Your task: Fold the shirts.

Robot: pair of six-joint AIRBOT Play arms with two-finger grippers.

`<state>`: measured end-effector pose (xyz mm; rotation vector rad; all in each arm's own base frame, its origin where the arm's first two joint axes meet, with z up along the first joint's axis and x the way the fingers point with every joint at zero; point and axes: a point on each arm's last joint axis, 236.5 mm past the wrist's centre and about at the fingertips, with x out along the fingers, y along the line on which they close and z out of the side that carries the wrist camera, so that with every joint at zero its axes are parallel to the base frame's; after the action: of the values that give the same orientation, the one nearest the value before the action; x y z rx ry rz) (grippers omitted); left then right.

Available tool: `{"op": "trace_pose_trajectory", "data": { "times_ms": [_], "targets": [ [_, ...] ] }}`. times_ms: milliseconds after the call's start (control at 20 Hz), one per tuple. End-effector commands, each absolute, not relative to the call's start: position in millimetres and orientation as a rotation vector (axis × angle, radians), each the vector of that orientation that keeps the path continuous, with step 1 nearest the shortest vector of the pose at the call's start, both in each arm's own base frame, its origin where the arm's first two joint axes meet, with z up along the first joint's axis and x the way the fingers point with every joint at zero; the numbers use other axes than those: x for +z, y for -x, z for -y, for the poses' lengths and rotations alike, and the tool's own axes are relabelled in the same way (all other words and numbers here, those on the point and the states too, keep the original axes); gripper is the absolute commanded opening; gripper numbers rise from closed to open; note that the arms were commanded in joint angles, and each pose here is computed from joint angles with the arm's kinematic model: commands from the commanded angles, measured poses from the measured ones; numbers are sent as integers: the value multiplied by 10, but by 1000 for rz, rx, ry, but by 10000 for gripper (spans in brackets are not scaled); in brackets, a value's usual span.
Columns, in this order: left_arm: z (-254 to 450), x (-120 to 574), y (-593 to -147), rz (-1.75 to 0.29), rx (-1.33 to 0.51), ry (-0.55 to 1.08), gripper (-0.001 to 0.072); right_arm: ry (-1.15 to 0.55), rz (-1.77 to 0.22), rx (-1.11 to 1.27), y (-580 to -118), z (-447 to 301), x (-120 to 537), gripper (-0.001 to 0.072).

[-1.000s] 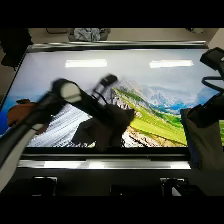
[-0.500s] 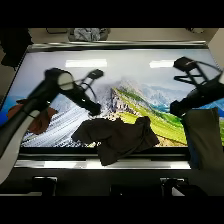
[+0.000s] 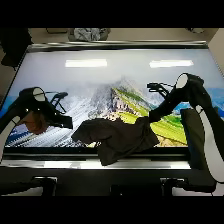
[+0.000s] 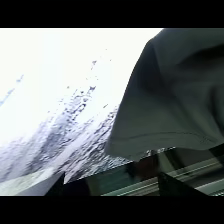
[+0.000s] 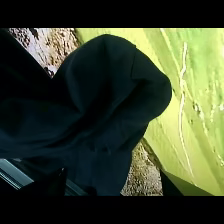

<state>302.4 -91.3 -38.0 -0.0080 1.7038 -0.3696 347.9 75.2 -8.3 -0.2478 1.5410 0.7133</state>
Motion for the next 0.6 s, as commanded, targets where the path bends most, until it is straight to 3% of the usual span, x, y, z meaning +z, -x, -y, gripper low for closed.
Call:
{"op": "trace_pose_trajectory", "data": {
  "times_ms": [0, 150, 250, 400, 500, 550],
  "targets": [
    [1075, -772, -2862, -1698, -402, 137, 712, 213, -1546, 729, -3555, -821, -271, 679],
    [1195, -964, -2852, -1696, -403, 173, 699, 189, -1533, 686, -3666, -820, -370, 679],
    [1249, -1028, -2875, -1693, -406, 177, 588, 165, -1554, 680, -3676, -835, -469, 679],
    [1330, -1052, -2929, -1674, -397, 206, 568, 142, -1594, 672, -3672, -836, -638, 680],
    [1368, -1067, -2943, -1671, -387, 215, 235, 95, -1603, 653, -3711, -885, -740, 679],
    [1379, -1067, -2945, -1669, -389, 212, 112, 73, -1597, 655, -3741, -924, -785, 679]
  ]
}}
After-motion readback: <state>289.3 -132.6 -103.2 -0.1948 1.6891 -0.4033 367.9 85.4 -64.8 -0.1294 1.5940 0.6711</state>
